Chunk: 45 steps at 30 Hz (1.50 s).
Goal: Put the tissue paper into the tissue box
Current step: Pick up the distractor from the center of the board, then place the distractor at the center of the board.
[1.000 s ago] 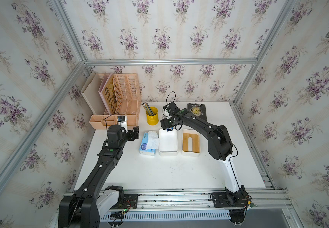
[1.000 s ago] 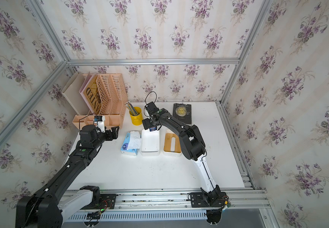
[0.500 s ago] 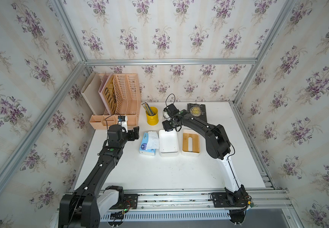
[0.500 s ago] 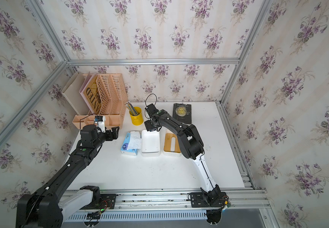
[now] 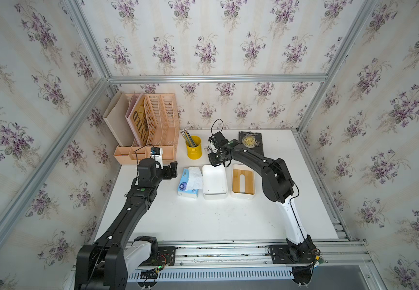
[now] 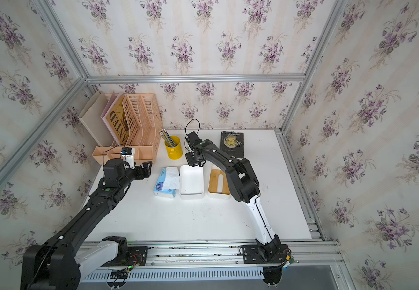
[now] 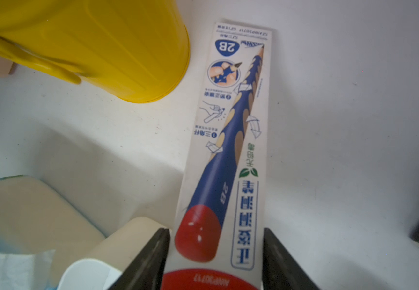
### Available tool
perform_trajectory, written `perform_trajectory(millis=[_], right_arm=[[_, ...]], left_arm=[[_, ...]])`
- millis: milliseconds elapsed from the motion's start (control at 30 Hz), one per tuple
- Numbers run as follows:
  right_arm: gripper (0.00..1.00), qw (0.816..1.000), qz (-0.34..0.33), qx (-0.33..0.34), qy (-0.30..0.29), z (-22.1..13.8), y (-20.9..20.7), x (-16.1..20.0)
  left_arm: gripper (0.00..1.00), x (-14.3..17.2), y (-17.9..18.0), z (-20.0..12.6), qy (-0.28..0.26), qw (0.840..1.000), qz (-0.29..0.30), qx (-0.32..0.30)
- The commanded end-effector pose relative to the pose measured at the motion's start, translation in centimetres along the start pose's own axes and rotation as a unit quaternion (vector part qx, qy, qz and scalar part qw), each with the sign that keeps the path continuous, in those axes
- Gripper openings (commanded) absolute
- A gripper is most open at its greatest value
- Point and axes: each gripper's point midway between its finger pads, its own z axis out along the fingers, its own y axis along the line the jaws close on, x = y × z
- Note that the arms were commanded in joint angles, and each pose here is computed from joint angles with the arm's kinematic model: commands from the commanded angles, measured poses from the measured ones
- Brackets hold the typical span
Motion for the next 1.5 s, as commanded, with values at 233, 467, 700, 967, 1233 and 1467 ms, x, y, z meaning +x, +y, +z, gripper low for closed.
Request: perform_trajectory(millis=[233,467,700,967,1233,1467], right_arm=[[0.5,0.999,0.012,0.014,-0.036,-1.9,-0.9,-2.0],[0.48,0.997,0.014,0.039,-0.07,-4.3,-2.4,-3.4],[0.48,0.991,0.036,0.067,-0.111,-8.4,-6.0,-4.3],[0.48,0.982,0.079,0.098,-0.141,-11.7,-11.2,-3.7],[0.48,0.973,0.129,0.104,-0.162,-13.5,-15.3,-2.2],[0.48,0.968,0.152,0.114,-0.166,-13.9,-18.2,-1.3]], left_arm=[[0.93,-0.4,0.0,0.0,-0.004,1.0,0.008,0.0],[0.93,-0.3,0.0,0.1,-0.002,1.0,0.01,-0.001],[0.93,-0.4,-0.1,0.0,-0.003,1.0,0.008,0.0],[0.93,-0.3,-0.1,0.0,-0.002,1.0,0.005,0.001],[0.93,-0.3,-0.4,0.2,-0.001,1.0,-0.001,0.011],[0.92,-0.1,-0.6,0.3,0.003,1.0,-0.003,0.016]])
